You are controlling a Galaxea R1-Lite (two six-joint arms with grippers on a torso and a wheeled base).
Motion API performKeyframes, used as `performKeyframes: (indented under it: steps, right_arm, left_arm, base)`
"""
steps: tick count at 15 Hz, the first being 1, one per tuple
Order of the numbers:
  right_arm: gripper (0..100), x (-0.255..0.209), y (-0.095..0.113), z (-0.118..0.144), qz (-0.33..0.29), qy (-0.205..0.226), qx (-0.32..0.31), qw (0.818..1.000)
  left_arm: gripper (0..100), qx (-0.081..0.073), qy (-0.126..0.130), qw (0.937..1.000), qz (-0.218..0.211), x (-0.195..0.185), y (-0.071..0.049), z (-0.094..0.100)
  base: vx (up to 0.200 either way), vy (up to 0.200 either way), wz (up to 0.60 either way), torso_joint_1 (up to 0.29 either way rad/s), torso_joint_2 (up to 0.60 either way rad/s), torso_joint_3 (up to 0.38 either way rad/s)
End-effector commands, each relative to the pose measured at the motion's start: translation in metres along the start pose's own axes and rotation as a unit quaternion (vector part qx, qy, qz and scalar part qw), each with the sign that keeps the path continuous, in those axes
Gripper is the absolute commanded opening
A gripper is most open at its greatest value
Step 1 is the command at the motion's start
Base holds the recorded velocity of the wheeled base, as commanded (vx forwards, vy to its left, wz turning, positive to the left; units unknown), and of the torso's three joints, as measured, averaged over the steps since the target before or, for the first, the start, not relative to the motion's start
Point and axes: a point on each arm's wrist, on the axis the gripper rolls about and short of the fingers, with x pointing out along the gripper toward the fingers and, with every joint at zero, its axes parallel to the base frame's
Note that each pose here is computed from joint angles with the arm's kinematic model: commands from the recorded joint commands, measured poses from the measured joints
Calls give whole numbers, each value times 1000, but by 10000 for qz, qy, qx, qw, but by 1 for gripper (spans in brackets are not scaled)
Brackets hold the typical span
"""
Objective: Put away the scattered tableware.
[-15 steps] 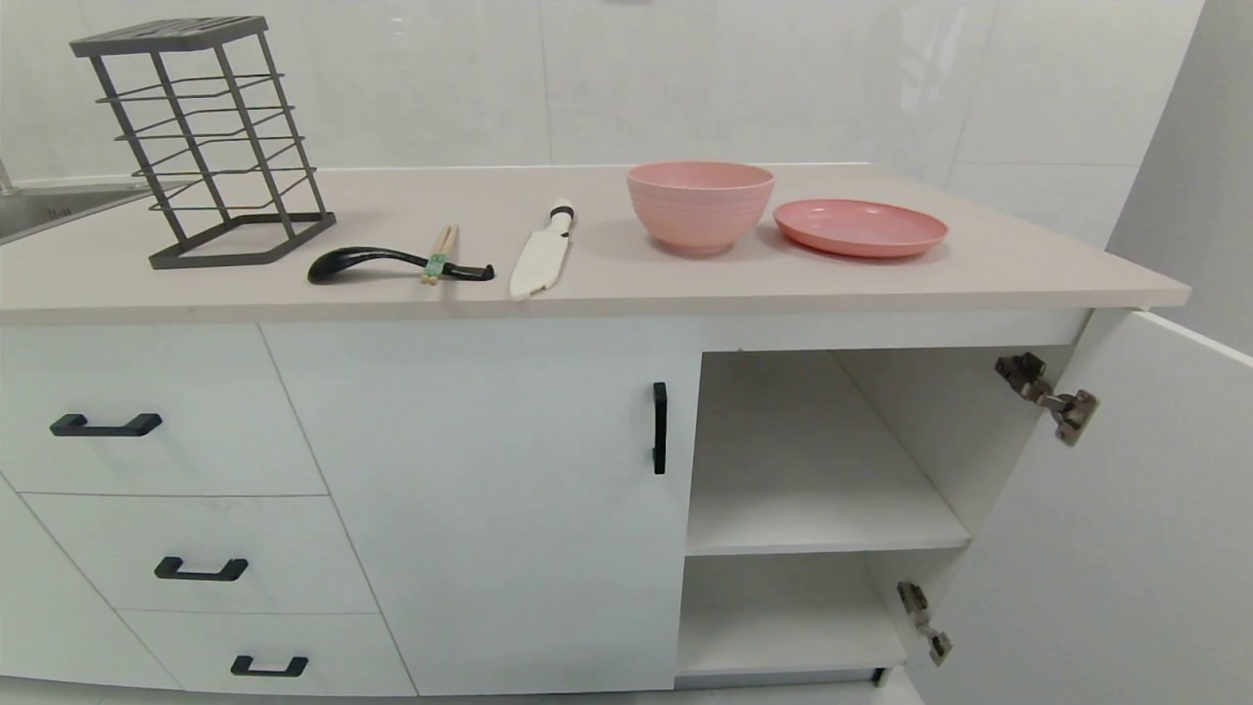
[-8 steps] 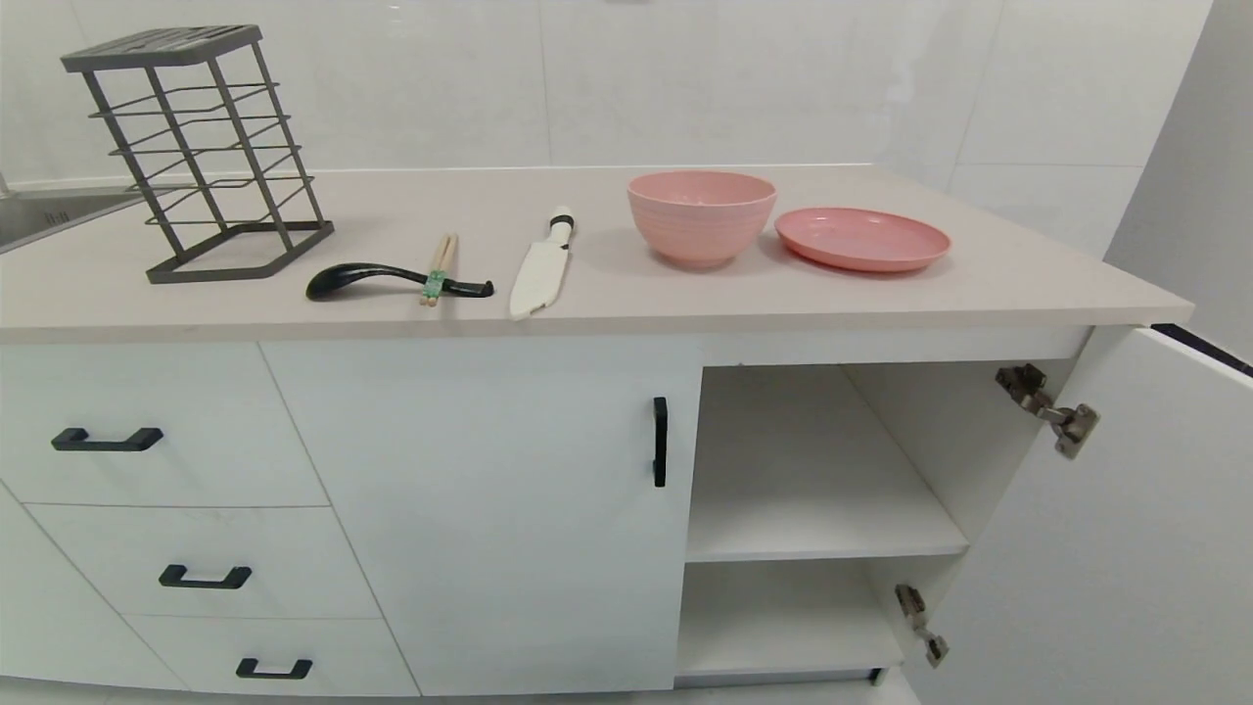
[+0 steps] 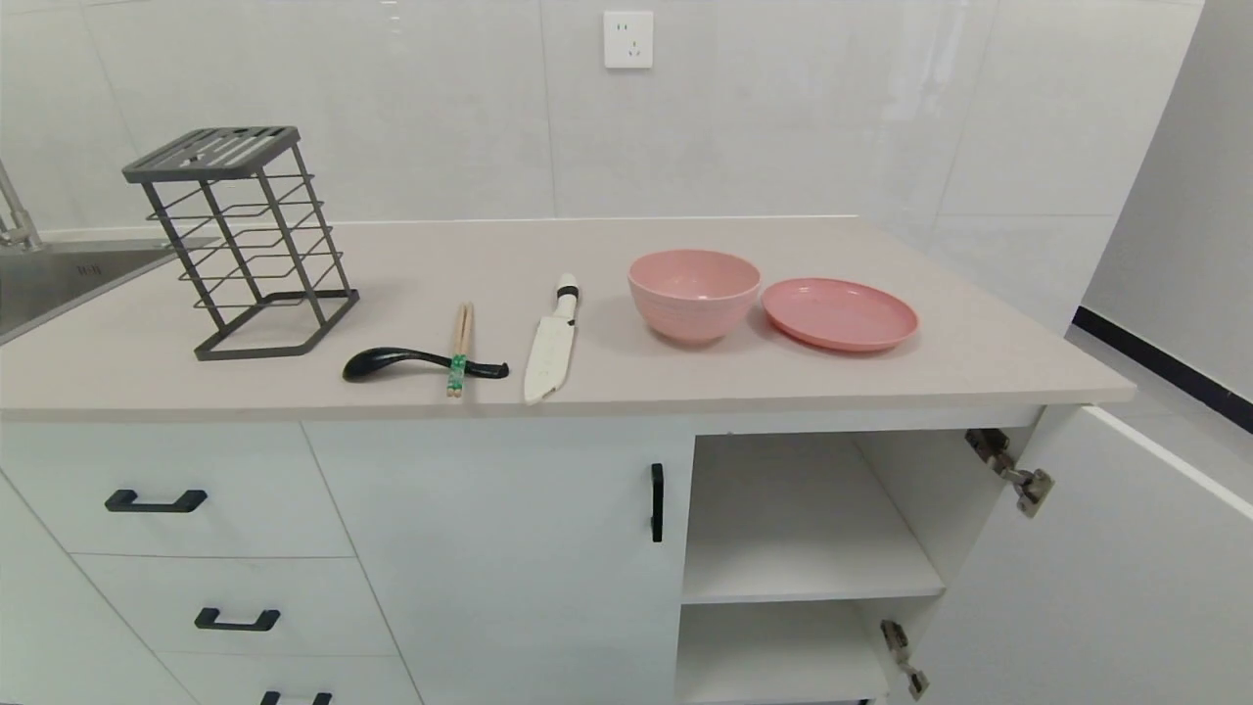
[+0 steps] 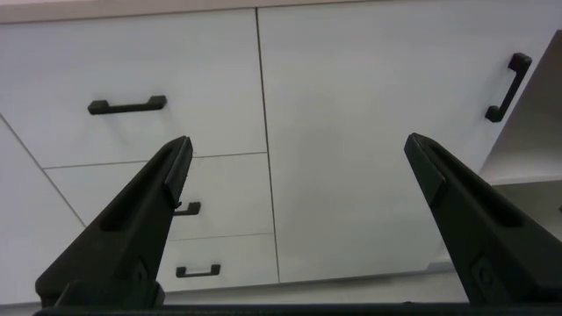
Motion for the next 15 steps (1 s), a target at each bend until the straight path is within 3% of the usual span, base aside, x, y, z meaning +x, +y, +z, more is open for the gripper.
performKeyframes:
  steps: [1, 6, 15]
  right_arm:
    - [100, 0, 0, 0, 0, -8, -1, 10000]
    - [100, 0, 0, 0, 7, -8, -1, 10000]
    - [100, 0, 0, 0, 0, -8, -1, 10000]
  left_arm:
    - [100, -1, 7, 10000, 0, 0, 0, 0]
    - [100, -1, 7, 10000, 0, 0, 0, 0]
    - [100, -1, 7, 10000, 0, 0, 0, 0]
  base:
    - [0, 0, 0, 198, -481, -286]
    - [0, 0, 0, 97, -238, -141]
    - [0, 0, 0, 195, -432, -244]
